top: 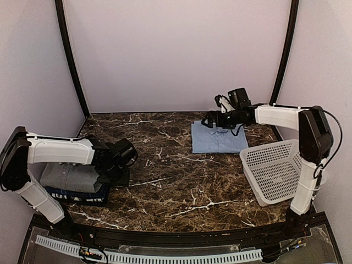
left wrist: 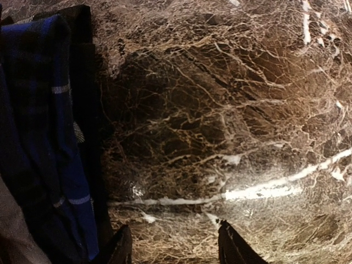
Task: Fold and stack the long sleeve shirts
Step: Move the square-folded shirt to the center of the board.
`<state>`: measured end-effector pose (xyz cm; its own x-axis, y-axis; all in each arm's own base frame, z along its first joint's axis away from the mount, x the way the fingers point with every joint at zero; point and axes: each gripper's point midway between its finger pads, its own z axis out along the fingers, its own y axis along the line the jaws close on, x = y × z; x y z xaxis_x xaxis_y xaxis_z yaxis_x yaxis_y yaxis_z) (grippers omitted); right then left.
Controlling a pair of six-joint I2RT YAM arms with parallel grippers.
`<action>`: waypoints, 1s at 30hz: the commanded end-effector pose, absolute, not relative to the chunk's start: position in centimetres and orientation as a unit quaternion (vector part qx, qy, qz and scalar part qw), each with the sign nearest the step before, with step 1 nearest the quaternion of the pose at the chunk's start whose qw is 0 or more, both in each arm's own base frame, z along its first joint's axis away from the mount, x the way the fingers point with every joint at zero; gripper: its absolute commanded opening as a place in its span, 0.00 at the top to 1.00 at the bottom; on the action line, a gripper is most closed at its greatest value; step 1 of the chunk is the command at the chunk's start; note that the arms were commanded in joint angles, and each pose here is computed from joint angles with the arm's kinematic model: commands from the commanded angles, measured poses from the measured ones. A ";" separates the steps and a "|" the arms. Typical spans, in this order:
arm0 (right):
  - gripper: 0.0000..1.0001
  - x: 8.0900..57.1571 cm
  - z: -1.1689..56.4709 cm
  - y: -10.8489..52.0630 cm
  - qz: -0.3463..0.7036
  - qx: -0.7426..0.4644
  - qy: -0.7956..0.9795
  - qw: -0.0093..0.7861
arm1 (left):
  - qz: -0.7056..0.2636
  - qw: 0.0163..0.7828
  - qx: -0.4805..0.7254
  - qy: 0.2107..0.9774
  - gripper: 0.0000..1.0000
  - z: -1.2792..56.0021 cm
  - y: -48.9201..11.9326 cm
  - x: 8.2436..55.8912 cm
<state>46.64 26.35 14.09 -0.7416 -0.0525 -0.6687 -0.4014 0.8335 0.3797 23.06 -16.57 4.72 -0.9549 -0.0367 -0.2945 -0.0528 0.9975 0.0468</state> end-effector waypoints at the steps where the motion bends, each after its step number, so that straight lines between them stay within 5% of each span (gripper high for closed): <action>1: 0.01 45.0 18.8 27.6 0.294 -0.137 0.868 0.375 | 0.059 0.155 -0.023 0.986 0.50 5.2 -16.0 23.2; 30: 0.01 41.4 22.4 27.5 0.311 -0.141 0.848 0.404 | 0.246 0.163 0.003 0.956 0.69 3.0 -11.3 28.4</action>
<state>41.52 27.48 20.70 -0.6694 -0.0088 -0.7428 -0.4728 0.7763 0.4169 27.51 -12.09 2.58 -0.9504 0.0500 -0.3071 -0.0867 0.9054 0.4157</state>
